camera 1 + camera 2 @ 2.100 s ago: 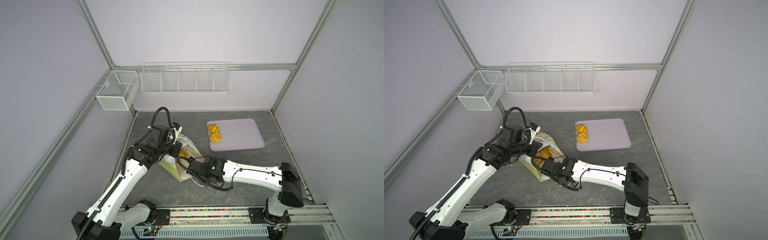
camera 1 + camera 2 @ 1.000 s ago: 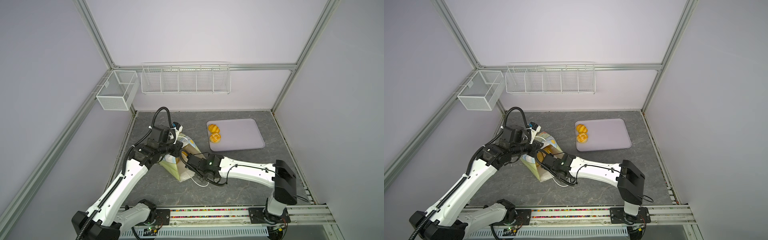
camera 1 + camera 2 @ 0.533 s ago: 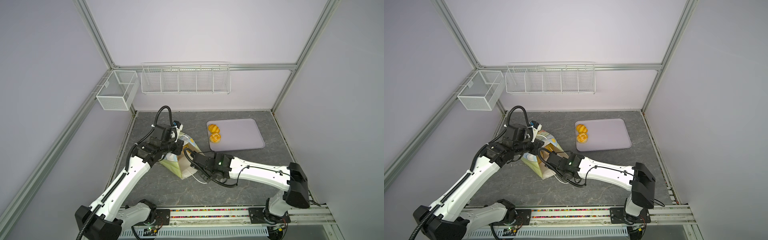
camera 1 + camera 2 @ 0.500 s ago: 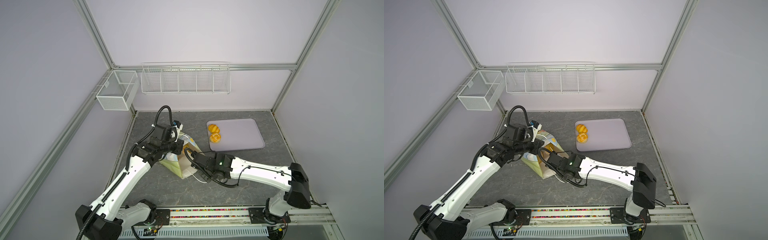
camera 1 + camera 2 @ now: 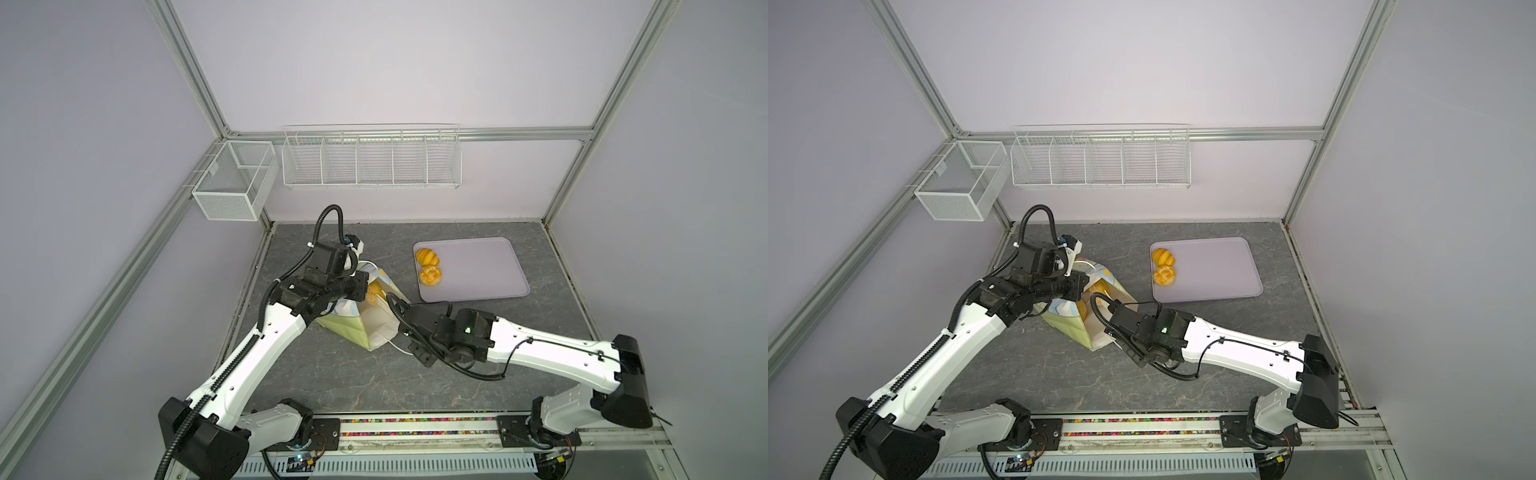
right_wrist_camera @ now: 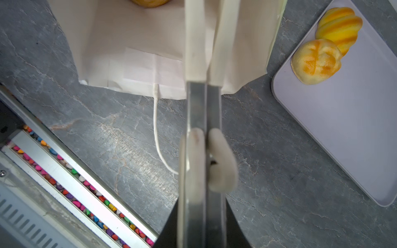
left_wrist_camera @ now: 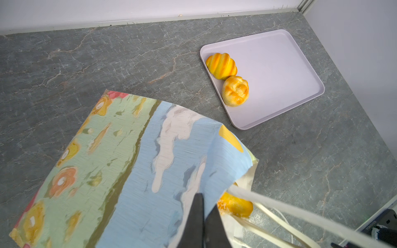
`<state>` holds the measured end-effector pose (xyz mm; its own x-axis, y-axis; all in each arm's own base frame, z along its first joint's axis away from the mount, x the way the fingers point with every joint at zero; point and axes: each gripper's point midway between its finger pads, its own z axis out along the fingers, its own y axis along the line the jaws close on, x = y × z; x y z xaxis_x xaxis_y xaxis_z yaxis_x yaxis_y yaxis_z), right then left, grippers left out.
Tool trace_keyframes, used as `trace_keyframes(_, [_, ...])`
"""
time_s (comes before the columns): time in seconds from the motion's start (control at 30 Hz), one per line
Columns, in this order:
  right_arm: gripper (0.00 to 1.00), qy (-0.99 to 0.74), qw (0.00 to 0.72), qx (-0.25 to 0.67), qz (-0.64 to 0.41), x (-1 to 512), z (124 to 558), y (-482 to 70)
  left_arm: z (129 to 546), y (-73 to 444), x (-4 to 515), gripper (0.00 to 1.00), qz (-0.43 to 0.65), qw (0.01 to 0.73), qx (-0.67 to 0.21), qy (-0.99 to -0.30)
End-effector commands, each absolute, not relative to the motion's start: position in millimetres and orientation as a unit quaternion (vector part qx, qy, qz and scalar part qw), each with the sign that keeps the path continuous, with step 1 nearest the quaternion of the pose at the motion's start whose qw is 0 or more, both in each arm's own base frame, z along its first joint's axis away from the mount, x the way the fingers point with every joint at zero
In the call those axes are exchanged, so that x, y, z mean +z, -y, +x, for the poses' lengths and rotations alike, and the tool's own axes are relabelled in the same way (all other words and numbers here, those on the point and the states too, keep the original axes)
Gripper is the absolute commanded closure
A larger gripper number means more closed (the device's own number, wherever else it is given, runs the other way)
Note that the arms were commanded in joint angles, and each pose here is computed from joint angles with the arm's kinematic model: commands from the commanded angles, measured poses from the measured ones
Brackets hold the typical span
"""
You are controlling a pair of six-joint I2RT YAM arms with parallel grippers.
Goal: Take the fake bread out of the paper bag
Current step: 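Pinch a sesame-crusted bun with the tongs and lift it out of the bag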
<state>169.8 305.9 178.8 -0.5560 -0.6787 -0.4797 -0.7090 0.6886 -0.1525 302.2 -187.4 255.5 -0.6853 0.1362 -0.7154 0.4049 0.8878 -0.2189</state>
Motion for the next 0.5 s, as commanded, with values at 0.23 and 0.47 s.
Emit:
trace_keyframes(0.23, [0.93,-0.871,0.308,0.073,-0.376,214,175,-294,322,188,266,1.00,0.102,0.371,-0.176,-0.906])
trace_keyframes(0.47, [0.94,-0.877,0.322,0.110,-0.340,228,185,-280,328,200,268,1.00,0.102,0.366,-0.200,-0.903])
